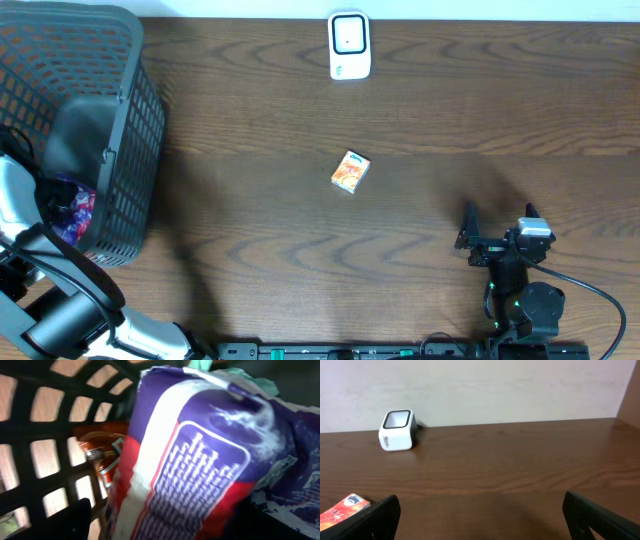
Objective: Scan the item barcode
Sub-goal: 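Reach left gripper into basket and grasp the purple snack bag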
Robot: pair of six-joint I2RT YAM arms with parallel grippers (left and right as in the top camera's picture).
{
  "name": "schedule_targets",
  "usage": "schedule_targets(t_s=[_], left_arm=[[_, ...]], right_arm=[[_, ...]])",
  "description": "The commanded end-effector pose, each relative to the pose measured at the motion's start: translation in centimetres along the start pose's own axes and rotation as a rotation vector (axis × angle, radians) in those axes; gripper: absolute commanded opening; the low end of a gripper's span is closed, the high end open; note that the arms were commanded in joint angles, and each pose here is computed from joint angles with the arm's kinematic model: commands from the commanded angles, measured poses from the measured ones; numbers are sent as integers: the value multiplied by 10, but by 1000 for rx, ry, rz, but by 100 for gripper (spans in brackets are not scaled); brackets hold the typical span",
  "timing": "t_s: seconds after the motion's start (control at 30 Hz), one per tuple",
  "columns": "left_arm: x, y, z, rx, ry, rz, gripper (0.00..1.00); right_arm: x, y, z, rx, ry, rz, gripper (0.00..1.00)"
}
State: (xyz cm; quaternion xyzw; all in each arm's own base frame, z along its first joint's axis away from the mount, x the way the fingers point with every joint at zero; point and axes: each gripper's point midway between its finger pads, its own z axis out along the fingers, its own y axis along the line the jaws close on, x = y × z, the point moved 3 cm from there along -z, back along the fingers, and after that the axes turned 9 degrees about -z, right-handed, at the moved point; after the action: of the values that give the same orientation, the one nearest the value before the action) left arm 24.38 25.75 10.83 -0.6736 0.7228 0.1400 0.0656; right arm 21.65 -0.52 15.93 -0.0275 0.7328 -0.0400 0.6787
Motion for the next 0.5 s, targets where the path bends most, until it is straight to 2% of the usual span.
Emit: schedule_targets(t_s=[0.0, 0.13, 0.3, 0.47], left_arm=[[11, -3, 4, 38, 48, 54, 66], [8, -5, 3, 47, 38, 71, 8], [-6, -10, -28, 114, -11, 50, 7], [-30, -18, -114, 362, -136, -6, 7]], right_arm=[[1, 2, 0, -8, 0, 10, 99], [1, 2, 0, -8, 0, 10, 99], [1, 2, 0, -8, 0, 10, 99], [1, 2, 0, -8, 0, 10, 99]])
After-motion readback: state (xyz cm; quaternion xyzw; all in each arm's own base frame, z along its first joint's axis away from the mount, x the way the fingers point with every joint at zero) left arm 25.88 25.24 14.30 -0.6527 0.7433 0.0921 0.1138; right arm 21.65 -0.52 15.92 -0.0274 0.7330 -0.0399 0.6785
